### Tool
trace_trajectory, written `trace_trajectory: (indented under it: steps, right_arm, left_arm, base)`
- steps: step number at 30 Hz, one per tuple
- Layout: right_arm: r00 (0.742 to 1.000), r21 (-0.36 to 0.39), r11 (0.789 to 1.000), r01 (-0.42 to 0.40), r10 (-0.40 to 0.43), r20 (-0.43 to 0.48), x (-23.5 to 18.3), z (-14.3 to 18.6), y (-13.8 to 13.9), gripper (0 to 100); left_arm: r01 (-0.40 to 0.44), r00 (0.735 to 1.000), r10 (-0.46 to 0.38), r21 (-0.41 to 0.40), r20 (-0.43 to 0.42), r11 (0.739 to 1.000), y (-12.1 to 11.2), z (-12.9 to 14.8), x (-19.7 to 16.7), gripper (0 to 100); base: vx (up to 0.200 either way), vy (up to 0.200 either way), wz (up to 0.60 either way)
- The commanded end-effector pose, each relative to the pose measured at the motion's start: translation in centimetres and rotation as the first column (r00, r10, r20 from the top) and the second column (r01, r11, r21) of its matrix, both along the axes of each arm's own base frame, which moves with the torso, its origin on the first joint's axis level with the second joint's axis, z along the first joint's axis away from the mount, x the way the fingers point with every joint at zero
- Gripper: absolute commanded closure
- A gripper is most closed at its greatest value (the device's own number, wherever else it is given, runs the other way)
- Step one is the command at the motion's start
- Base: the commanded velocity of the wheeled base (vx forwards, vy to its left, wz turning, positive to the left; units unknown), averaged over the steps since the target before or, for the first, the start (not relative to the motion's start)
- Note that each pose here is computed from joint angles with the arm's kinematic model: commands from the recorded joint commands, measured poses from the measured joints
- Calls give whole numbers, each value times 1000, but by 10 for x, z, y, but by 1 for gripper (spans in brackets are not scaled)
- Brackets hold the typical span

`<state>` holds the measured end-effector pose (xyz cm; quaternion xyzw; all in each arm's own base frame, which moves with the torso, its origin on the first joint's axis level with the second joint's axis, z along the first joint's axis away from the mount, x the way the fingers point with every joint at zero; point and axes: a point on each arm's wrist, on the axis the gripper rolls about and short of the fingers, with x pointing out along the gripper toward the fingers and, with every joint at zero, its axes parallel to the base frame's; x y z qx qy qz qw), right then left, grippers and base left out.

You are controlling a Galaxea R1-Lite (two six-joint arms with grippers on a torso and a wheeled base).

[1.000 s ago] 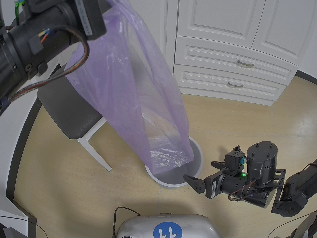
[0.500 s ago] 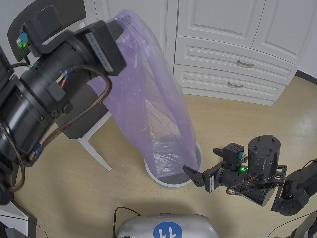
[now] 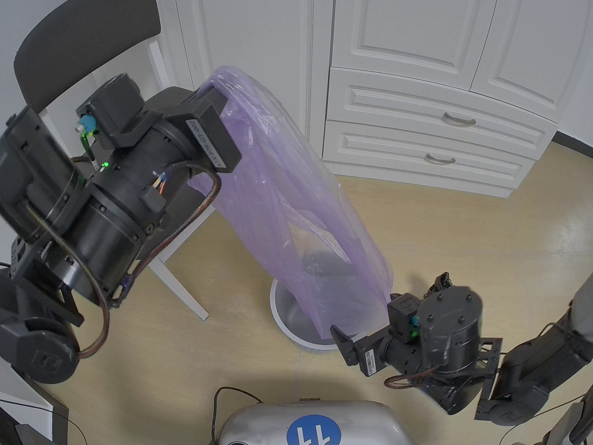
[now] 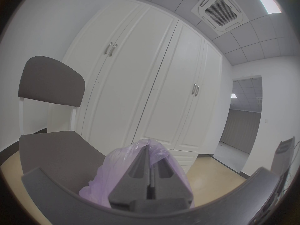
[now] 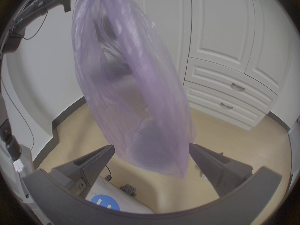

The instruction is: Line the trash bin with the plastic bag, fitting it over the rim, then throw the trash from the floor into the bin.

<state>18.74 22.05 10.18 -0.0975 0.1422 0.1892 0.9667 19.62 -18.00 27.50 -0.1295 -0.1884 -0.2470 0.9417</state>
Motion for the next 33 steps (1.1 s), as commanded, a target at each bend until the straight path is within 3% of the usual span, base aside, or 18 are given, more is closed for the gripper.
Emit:
trace_trajectory:
  steps: [1,10,11,17,24,28,33]
  right_arm:
    - [996,-51,998,37,-41,-77,4,-49,16,0]
    - [993,-57,994,94,-97,-61,17,-65,26,0]
    - [993,0,993,119,-119,-20,24,-55,28,0]
    - [990,93,986,140,-142,19,37,-40,33,0]
    - [987,98,982,162,-162,1,46,-54,40,0]
    - [977,107,973,205,-210,31,50,-40,32,0]
    - [953,129,951,280,-292,84,71,-13,3,0]
  left_arm:
    - [-45,999,45,12,-19,999,-4,-20,26,100]
    - [-84,996,85,6,-10,996,1,-18,36,100]
    - [-101,995,101,-4,0,995,7,-14,36,100]
    - [-106,994,106,-24,22,994,14,-6,30,100]
    - [-82,996,83,-44,39,996,13,1,17,100]
    - [-80,996,82,-47,44,996,14,3,14,100]
    - [-80,995,84,-60,58,995,18,9,10,100]
  base:
    - [0,0,0]
    - [0,0,0]
    - [0,0,0]
    - [0,0,0]
    - [0,0,0]
    - [0,0,0]
    - [0,0,0]
